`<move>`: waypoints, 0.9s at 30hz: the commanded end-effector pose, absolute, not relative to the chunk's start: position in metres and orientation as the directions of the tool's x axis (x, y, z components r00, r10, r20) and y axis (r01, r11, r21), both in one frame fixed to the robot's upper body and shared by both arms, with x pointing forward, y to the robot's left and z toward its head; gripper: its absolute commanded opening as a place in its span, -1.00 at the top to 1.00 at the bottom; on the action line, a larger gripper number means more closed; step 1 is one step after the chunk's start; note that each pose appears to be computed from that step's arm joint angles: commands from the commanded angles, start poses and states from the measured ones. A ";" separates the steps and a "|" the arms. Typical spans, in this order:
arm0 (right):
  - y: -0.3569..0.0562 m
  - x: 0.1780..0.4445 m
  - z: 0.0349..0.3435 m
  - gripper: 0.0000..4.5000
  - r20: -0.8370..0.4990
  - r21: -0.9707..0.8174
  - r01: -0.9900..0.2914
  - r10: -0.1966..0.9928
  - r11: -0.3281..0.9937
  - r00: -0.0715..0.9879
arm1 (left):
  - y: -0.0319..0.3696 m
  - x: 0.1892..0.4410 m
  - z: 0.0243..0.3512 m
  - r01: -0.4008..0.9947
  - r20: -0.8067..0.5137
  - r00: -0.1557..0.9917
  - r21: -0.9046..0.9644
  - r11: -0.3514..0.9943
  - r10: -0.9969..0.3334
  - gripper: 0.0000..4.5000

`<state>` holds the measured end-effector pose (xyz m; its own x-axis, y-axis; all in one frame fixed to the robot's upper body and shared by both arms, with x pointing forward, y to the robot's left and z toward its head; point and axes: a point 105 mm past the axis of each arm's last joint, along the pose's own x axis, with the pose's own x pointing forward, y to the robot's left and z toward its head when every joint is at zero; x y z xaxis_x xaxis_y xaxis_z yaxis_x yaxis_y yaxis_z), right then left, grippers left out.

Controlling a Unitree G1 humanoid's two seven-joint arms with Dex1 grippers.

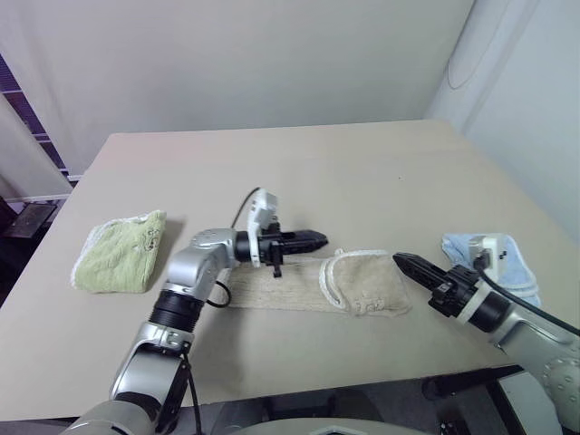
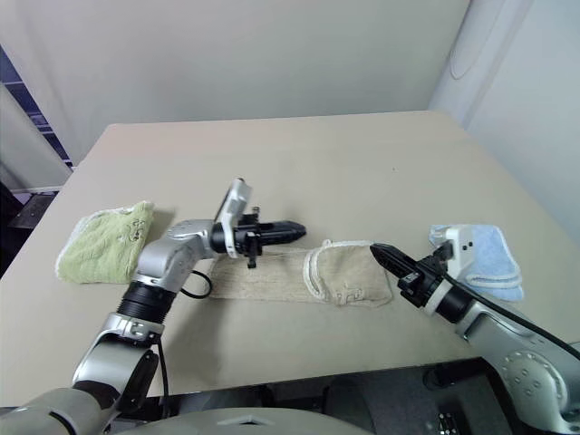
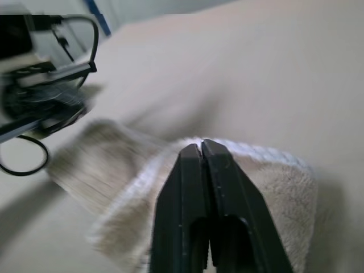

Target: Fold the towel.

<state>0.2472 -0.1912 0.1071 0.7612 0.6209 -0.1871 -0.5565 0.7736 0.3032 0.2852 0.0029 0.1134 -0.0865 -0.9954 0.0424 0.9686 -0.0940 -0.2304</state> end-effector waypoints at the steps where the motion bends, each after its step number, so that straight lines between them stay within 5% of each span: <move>1: -0.185 0.247 0.104 1.00 -0.182 0.253 -0.624 0.670 0.739 0.720 | -0.008 0.272 0.116 0.968 0.036 -0.175 -0.179 -0.179 -0.984 0.98; 15: -0.194 0.264 0.015 1.00 -0.395 0.241 -0.480 0.537 0.844 0.746 | -0.045 0.281 0.024 0.996 -0.254 -0.066 -0.081 -0.047 -0.965 0.98; 25: -0.197 0.264 0.034 1.00 -0.335 0.265 -0.490 0.556 0.831 0.761 | -0.027 0.288 0.080 0.975 -0.035 -0.156 -0.166 -0.148 -0.987 0.98; 27: -0.193 0.262 0.043 1.00 -0.304 0.283 -0.510 0.580 0.812 0.756 | -0.013 0.289 0.092 0.968 -0.007 -0.169 -0.189 -0.165 -0.986 0.82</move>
<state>0.2619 -0.1925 0.0289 0.7523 0.5642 -0.3401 -0.4887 0.8242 0.2863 0.2858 -0.0191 0.0679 -0.1547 -0.9851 -0.0744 0.9680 -0.1361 -0.2107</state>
